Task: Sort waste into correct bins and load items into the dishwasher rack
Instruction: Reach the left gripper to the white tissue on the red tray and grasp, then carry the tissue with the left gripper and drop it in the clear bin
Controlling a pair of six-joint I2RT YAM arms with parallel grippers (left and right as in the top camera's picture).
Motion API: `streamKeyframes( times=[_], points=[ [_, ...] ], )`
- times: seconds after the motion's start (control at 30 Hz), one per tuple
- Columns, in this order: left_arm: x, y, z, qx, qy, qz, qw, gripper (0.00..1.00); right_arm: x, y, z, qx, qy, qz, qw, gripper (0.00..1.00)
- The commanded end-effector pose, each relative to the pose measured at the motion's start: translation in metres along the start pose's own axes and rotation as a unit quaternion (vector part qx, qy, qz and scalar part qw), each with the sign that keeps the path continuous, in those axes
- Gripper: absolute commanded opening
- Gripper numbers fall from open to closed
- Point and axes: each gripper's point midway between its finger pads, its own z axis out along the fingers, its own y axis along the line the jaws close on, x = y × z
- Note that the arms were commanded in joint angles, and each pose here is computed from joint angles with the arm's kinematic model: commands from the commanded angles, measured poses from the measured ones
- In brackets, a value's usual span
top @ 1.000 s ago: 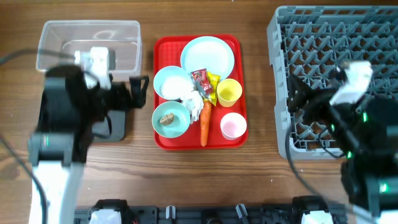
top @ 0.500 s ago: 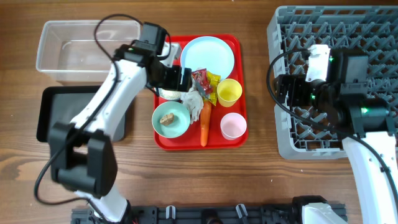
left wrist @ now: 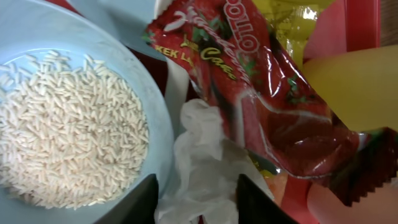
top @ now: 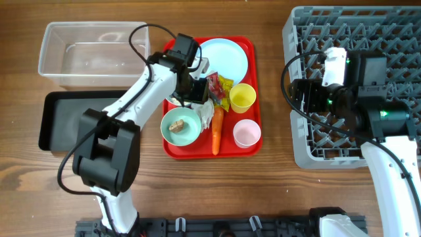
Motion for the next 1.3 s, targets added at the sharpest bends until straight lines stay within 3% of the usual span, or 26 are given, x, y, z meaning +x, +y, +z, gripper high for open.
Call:
streamKeyframes(
  times=[0.0, 0.17, 0.33, 0.73, 0.77, 0.83, 0.9, 1.07, 1.27],
  points=[
    [-0.006, -0.003, 0.001, 0.002, -0.007, 0.002, 1.0, 0.31, -0.006, 0.003, -0.003, -0.003, -0.008, -0.011, 1.0, 0.99],
    [-0.007, -0.003, 0.001, 0.002, -0.008, 0.002, 1.0, 0.04, -0.006, 0.003, -0.003, -0.003, -0.007, -0.011, 1.0, 0.99],
    [-0.013, -0.011, -0.016, 0.013, -0.022, -0.021, 0.999, 0.04, -0.006, 0.003, -0.003, -0.003, -0.007, -0.011, 1.0, 0.99],
    [-0.029, -0.047, -0.133, 0.042, -0.132, 0.002, 0.99, 0.04, -0.005, 0.003, -0.003, -0.003, -0.005, -0.011, 1.0, 0.99],
    [-0.024, -0.046, -0.132, 0.039, -0.122, 0.0, 0.992, 0.06, -0.005, 0.003, -0.003, -0.003, -0.005, -0.011, 1.0, 0.99],
    [-0.009, -0.041, -0.119, 0.026, -0.085, -0.004, 0.996, 0.33, -0.005, 0.003, -0.003, -0.003, -0.004, -0.01, 1.0, 0.99],
    [0.004, -0.039, -0.096, 0.015, -0.049, -0.005, 0.999, 0.44, -0.004, 0.003, -0.002, -0.003, -0.003, -0.01, 1.0, 0.99],
    [0.029, -0.035, -0.037, -0.034, 0.028, 0.011, 0.999, 0.38, -0.001, 0.002, -0.001, -0.003, 0.002, -0.009, 1.0, 0.99],
    [0.042, -0.018, 0.005, -0.101, 0.072, 0.023, 0.992, 0.41, -0.001, 0.002, -0.001, -0.003, 0.003, -0.009, 1.0, 0.99]
  ],
)
